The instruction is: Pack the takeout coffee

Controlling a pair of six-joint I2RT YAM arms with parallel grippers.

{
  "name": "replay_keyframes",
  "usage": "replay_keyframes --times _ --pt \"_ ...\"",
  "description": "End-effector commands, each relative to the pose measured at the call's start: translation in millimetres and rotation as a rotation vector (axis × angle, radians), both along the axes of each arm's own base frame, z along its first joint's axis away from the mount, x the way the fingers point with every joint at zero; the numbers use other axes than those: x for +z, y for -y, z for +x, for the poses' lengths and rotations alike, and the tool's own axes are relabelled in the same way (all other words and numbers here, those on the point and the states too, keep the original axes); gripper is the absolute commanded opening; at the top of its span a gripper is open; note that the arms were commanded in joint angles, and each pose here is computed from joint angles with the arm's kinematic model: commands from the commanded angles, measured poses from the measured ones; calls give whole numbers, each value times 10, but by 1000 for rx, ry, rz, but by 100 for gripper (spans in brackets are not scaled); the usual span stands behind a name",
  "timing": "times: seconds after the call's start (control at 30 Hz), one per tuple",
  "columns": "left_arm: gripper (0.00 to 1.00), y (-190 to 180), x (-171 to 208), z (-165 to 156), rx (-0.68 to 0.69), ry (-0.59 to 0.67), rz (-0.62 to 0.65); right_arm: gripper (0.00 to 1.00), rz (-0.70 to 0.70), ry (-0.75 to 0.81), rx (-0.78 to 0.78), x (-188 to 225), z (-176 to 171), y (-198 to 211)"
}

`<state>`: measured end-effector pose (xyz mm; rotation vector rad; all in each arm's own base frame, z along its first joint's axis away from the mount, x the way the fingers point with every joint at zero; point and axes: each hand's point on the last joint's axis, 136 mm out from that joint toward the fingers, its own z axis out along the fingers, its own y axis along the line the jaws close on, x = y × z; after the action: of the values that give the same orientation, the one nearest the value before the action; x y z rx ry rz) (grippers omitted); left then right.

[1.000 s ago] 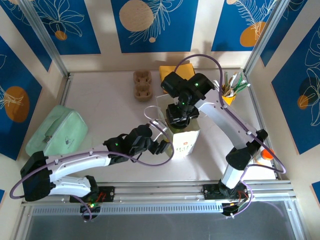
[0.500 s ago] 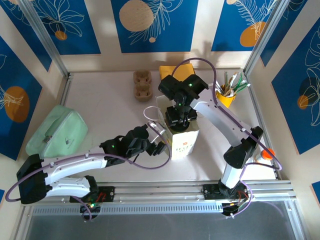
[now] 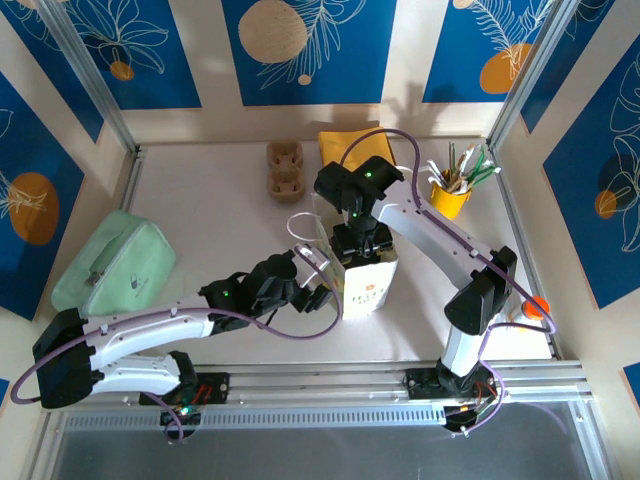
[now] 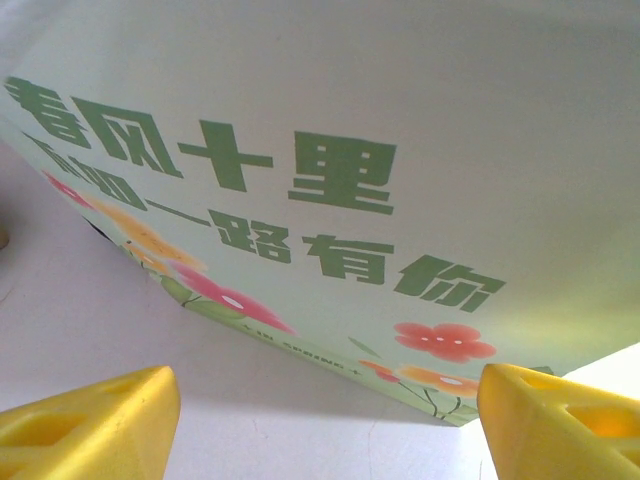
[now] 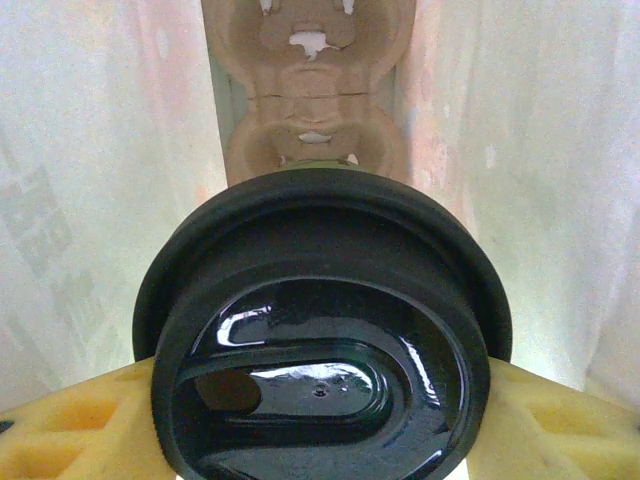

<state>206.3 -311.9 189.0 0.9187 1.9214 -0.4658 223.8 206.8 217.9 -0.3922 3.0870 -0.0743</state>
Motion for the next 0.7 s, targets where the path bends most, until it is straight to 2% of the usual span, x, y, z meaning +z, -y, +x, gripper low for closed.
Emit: replay_keyframes --times 0.0,0.67 --pt "78 -3 57 -33 -17 34 -6 57 -17 -59 -3 -25 -117 73" --pt "78 -66 84 -29 -2 48 -5 57 48 -41 -2 -169 -25 4"
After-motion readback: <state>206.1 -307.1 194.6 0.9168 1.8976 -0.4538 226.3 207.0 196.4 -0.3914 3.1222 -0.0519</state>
